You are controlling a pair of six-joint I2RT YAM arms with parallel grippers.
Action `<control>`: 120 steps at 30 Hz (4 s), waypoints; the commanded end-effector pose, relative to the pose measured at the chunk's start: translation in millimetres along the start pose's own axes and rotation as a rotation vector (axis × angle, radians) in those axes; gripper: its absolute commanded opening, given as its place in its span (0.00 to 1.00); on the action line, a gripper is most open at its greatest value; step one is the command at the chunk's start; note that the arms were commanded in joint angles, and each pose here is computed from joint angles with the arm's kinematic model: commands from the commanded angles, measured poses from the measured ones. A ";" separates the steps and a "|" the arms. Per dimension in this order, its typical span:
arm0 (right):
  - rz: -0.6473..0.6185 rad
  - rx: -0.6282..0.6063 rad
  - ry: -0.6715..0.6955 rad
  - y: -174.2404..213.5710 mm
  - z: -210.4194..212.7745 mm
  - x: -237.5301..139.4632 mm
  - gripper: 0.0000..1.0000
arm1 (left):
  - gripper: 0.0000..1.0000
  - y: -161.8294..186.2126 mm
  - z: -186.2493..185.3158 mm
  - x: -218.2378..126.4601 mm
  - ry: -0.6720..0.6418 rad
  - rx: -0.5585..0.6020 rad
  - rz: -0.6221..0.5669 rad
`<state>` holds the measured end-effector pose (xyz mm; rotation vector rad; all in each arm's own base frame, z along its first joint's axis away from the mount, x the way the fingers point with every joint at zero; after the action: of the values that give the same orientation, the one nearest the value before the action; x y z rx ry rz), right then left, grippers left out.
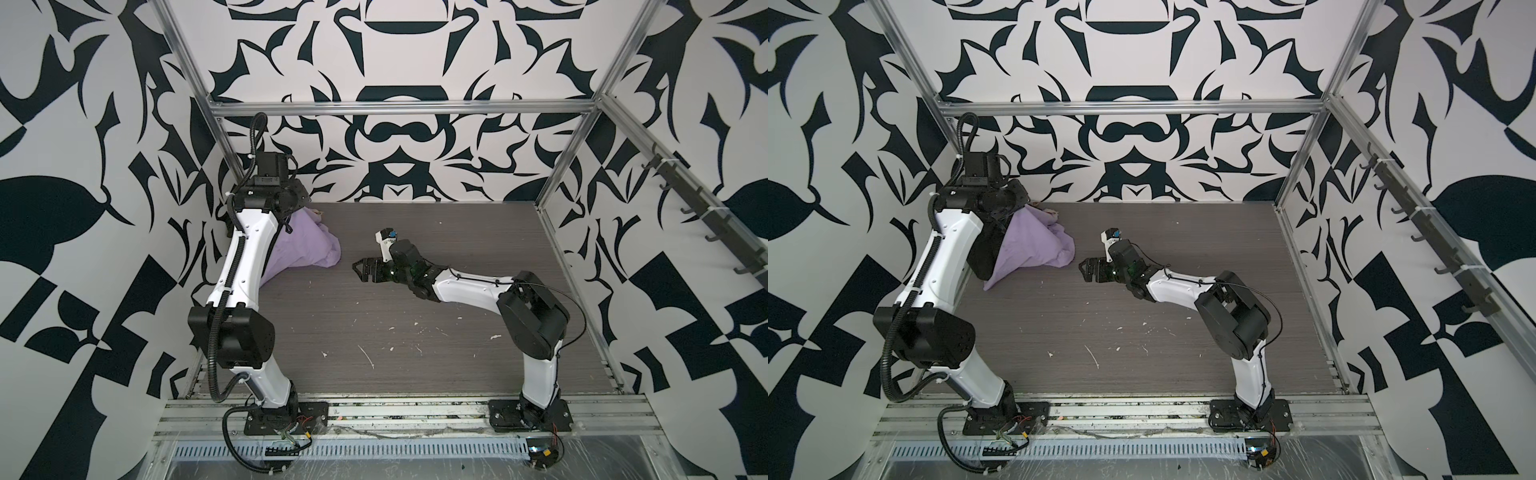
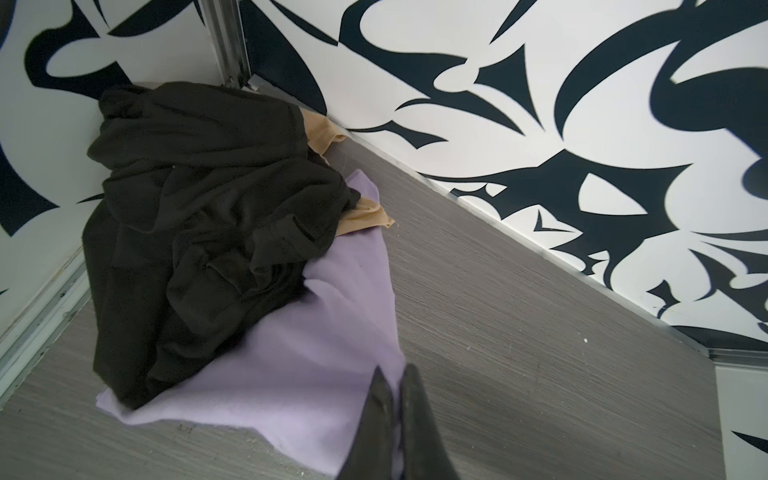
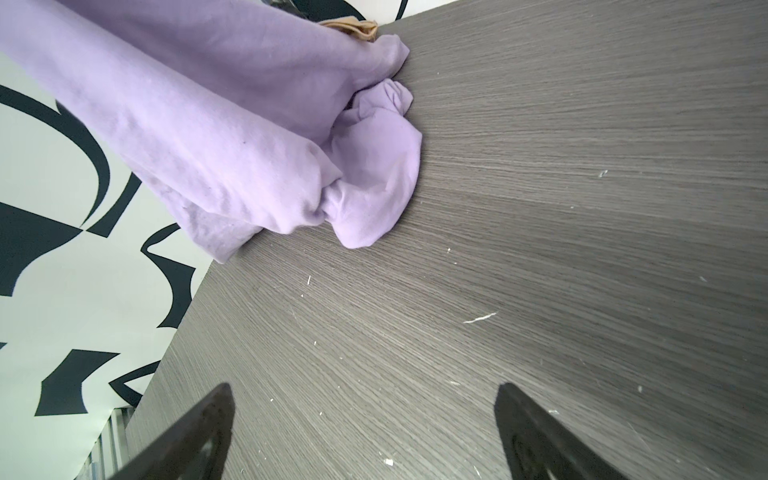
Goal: Pick out a specific cloth from the pile
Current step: 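Lift the lavender shirt upward with the left gripper, pulling it from the pile, then hold the shirt raised with the left gripper while the right gripper grasps its hanging end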
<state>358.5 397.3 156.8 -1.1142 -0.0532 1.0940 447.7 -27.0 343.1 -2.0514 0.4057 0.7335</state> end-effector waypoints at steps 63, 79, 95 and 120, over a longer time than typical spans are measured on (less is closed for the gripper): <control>-0.203 -0.141 -0.004 -56.8 36.5 -68.3 1.00 | 0.02 -67.8 -97.3 -191.7 0.674 -0.246 -0.191; -0.291 -0.311 -0.039 -54.6 44.1 -113.9 0.99 | 0.02 -78.0 -110.6 -251.6 0.860 -0.319 -0.231; -0.386 -0.858 -0.298 55.6 33.6 -141.4 1.00 | 0.04 -28.7 -130.2 -242.1 1.054 -0.345 0.142; -0.466 -0.685 -0.234 70.5 16.4 -71.8 0.84 | 0.04 -3.7 -113.0 -226.4 0.971 -0.364 0.186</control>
<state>266.1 346.1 122.8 -1.5246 -0.8121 0.8434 324.8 -117.8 526.9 -2.6717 1.0738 -0.1019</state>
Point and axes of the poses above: each gripper's point midway between its finger pads, its own x axis out along the fingers, its own z axis along the line the jaws close on, y = z × x, the point moved 3 cm from there along -x, back along the fingers, and after that the axes turned 6 degrees about -x, right-handed, at the moved point
